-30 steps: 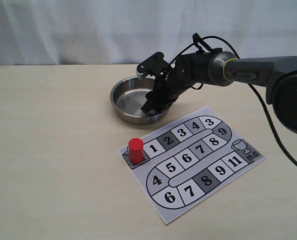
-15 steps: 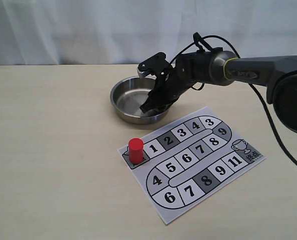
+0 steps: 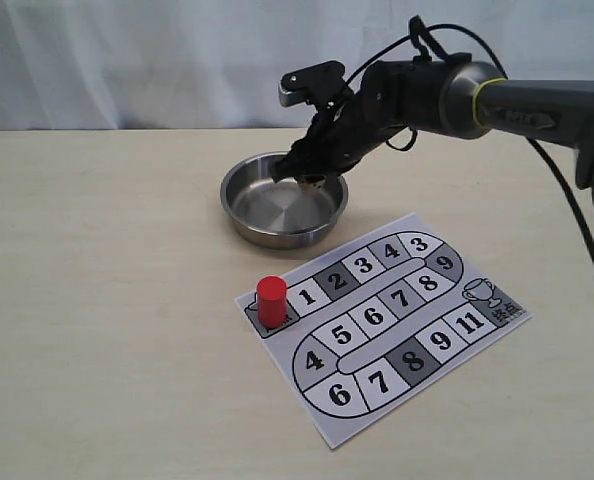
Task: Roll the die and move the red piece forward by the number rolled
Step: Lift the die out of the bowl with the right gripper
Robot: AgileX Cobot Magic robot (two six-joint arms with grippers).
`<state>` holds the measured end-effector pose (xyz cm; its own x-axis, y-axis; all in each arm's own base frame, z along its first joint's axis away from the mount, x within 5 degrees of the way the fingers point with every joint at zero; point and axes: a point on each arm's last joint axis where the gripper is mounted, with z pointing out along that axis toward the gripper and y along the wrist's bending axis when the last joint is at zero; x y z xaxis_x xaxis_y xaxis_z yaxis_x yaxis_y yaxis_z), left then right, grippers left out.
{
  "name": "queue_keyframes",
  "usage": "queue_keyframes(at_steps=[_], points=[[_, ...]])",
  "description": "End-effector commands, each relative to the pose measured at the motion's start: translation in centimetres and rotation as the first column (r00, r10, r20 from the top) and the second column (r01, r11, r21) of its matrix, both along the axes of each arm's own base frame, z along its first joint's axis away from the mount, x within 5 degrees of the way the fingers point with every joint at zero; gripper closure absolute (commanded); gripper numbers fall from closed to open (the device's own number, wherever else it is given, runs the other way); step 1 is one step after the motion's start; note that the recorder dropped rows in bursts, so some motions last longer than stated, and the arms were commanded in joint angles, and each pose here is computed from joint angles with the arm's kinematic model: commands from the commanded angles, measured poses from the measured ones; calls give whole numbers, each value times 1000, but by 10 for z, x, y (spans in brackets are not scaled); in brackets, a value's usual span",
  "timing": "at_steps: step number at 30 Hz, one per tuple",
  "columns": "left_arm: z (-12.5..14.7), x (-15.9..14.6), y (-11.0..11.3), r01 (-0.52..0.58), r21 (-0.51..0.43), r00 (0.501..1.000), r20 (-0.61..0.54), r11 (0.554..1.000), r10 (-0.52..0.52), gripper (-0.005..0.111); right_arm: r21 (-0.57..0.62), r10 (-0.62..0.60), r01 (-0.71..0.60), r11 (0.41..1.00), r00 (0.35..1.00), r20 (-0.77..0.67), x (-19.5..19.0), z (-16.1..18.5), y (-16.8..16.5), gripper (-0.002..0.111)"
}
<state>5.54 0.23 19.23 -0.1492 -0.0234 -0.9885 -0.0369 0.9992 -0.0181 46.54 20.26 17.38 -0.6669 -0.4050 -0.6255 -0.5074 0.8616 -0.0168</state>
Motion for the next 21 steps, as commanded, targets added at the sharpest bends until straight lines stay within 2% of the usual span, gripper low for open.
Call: queue_keyframes(at_steps=[1,9,17,21], points=[[0,0,0,0,-4,1000,4,1000,0,107,17,-44,45,999,998,-50,-6,23,-10,104],[0,0,0,0,-4,1000,4,1000,0,107,-17,-140,139,990,972,-187,-18,20,-51,104],[0,0,0,0,-4,1000,4,1000,0,107,-114,-271,253,961,944,-191,-36,8,-136,104],[0,0,0,0,-4,1000,4,1000,0,107,-224,-334,297,928,931,-150,-45,6,-179,104]])
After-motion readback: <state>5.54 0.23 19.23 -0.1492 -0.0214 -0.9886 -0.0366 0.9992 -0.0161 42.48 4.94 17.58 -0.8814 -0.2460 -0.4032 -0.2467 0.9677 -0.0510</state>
